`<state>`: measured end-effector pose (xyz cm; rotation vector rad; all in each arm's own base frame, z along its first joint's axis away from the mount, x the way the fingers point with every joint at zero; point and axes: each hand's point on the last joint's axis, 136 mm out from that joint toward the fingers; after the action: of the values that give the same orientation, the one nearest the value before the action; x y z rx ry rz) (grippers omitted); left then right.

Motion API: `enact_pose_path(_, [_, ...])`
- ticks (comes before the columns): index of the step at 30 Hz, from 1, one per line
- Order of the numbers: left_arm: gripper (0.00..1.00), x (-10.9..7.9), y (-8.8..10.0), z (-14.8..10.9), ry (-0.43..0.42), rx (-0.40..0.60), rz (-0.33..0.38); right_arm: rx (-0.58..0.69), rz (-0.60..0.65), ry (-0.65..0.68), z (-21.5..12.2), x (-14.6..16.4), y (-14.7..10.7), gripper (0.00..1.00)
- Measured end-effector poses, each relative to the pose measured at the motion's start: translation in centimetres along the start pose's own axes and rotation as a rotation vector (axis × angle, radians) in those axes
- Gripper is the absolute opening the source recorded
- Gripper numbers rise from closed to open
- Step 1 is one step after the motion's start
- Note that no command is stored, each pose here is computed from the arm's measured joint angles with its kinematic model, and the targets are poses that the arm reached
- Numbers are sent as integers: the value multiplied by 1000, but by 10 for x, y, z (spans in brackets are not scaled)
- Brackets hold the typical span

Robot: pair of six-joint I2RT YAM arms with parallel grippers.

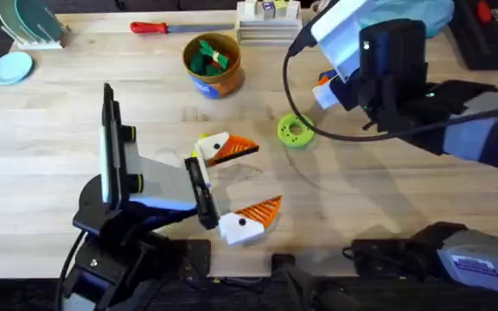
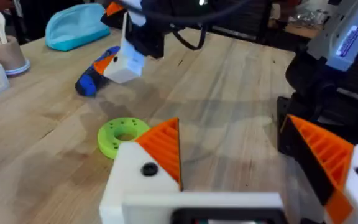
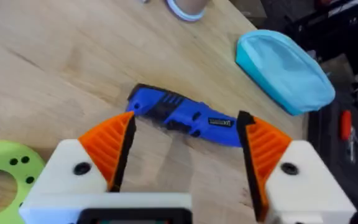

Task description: Pick up the gripper from the table and insert it into the empty holder that is missing its gripper. Then pick up a screw, insert it into the mounting hole, and use the screwdriver to tighten it. Finally, clean up the table by picking up the vegetable and placing it into the bucket.

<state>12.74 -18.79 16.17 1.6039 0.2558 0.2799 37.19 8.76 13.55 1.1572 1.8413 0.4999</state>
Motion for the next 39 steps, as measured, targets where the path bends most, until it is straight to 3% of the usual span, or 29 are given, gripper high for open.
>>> enact_pose_path(3, [993, 1, 0, 0, 5, -1, -12, -8, 61, -2, -6, -4, 2, 940])
enact_pose_path(6, [993, 8, 1, 0, 48, 0, -78, -14, 93, -3, -8, -5, 4, 941])
enact_pose_path(12, [993, 29, 21, -15, 236, 58, -212, -14, 118, -2, -9, -5, 4, 943])
enact_pose_path(17, [993, 39, 29, -46, 442, 244, -410, -15, 125, -2, -9, -6, 4, 943])
enact_pose_path(22, [993, 51, 15, -78, 644, 529, -564, -15, 126, -2, -9, -5, 4, 943])
enact_pose_path(26, [993, 77, -4, -86, 776, 686, -601, -14, 128, -2, -9, -5, 4, 943])
enact_pose_path(33, [993, 115, -26, -74, 860, 786, -607, 18, 112, 4, -9, -3, -4, 943])
enact_pose_path(39, [993, 131, -51, -73, 911, 893, -616, 28, 106, 6, -9, -3, -7, 943])
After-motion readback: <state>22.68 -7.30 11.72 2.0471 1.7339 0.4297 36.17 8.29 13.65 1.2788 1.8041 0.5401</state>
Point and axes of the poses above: each hand's point on the last joint's axis, 136 mm out from that joint toward the fingers, its own z axis out along the fingers, its own x axis along the line the jaws close on, y = z × x, and after that the axes turned 9 degrees about z, right-handed
